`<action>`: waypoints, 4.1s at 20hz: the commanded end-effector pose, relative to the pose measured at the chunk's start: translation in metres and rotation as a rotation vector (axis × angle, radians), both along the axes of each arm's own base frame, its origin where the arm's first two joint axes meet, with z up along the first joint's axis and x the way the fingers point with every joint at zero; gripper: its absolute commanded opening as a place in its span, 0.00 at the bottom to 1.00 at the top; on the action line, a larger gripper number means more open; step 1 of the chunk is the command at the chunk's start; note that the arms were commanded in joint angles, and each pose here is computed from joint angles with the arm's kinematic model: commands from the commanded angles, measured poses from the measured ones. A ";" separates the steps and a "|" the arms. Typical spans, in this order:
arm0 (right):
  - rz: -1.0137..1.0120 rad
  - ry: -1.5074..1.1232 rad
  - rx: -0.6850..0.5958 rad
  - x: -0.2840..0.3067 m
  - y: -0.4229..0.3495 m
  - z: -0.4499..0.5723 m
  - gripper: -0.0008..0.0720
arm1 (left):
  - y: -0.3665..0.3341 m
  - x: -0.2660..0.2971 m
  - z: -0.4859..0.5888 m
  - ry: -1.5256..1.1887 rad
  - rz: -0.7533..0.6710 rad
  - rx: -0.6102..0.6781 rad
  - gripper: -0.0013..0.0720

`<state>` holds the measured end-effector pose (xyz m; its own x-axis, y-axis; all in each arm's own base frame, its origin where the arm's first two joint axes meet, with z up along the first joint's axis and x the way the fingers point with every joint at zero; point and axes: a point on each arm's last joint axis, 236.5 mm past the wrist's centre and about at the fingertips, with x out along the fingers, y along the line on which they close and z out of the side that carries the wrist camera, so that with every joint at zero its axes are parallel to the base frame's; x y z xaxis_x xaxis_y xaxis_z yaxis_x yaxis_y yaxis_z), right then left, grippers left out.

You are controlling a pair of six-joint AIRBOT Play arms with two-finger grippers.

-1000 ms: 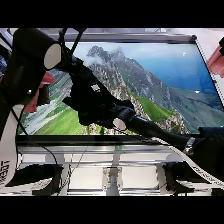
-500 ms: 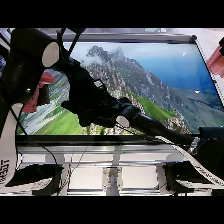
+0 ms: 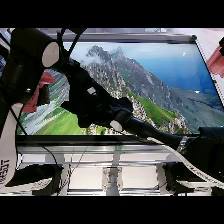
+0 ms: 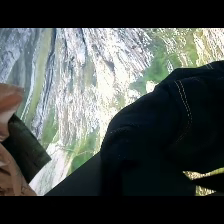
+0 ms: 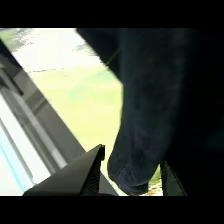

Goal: Fold the clothes and pants, and hang the long-sleeved shirts on hangers.

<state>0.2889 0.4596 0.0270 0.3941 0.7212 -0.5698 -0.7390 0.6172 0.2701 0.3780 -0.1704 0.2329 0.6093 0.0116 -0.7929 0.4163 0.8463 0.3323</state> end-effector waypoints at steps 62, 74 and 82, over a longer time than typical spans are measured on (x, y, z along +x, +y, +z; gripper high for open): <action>0.040 -0.113 -0.437 -0.116 -0.262 0.248 0.02 | 0.046 -0.180 0.076 0.134 0.037 -0.498 0.11; -0.307 -0.200 -0.524 0.080 -0.306 0.215 0.02 | 0.082 -0.022 -0.013 -0.184 0.196 -0.210 0.11; -0.333 -0.430 -0.442 0.112 -0.296 0.264 0.02 | 0.044 0.014 0.035 -0.417 0.098 -0.352 0.10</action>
<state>0.3958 0.1621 0.2659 0.7634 0.2304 -0.6035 -0.4927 0.8118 -0.3133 0.3842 -0.1089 0.2435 0.8305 -0.0706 -0.5526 0.1988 0.9642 0.1755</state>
